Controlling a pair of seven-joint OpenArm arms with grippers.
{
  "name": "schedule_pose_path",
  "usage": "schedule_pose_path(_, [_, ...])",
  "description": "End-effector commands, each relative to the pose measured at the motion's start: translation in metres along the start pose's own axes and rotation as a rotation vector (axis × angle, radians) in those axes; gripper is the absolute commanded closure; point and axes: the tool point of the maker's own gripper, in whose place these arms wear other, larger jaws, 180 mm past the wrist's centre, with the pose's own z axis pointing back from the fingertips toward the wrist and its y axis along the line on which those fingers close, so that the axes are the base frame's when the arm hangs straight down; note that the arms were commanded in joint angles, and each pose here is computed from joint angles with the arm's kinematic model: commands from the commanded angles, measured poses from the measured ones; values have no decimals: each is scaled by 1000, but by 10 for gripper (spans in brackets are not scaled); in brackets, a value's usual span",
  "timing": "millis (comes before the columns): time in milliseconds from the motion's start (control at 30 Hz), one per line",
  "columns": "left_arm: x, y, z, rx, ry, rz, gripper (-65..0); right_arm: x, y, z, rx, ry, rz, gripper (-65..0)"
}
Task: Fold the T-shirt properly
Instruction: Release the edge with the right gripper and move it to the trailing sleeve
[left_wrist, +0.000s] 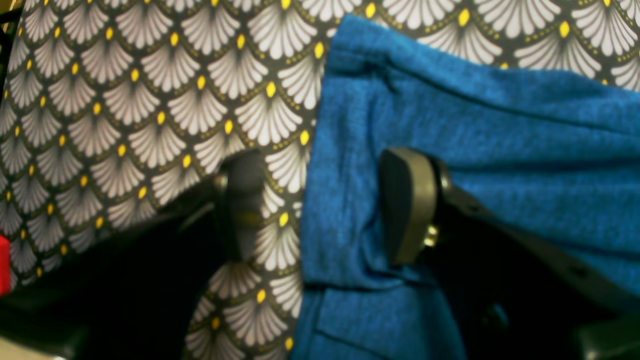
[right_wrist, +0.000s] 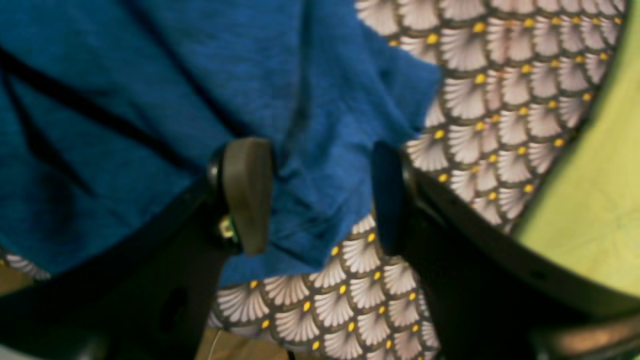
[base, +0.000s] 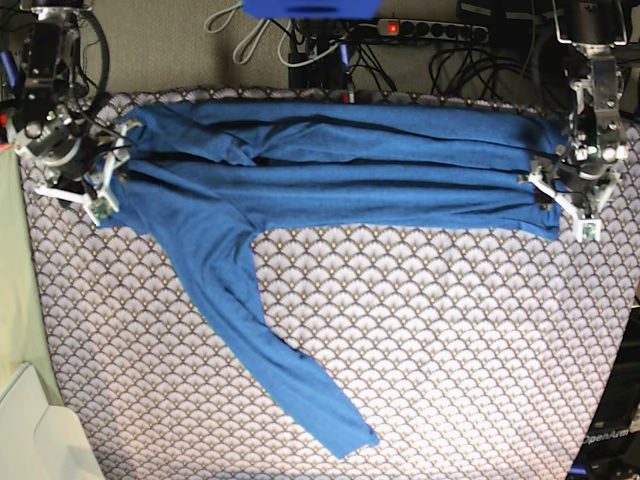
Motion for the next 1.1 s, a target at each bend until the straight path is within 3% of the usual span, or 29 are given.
schedule_pose_path(0, [-15, -9, 0, -36, 63, -13, -396, 13, -19, 10, -54, -47, 9, -326])
schedule_pose_path(200, [-17, -10, 0, -38, 68, -12, -419, 64, -42, 22, -125, -169, 36, -327])
schedule_pose_path(333, [-17, -11, 0, -39, 68, -11, -419, 110, -29, 5, -67, -235, 96, -327])
schedule_pose_path(500, [-17, -11, 0, -39, 68, -11, -419, 167, -23, -32, 11, -221, 137, -327])
schedule_pose_path(800, [-17, -11, 0, -39, 68, -11, -419, 246, -36, -107, 210, -257, -69, -326])
schedule_pose_path(1067, [-14, -15, -1, -44, 59, 3, -419, 244, -20, -137, 315, -349, -227, -327])
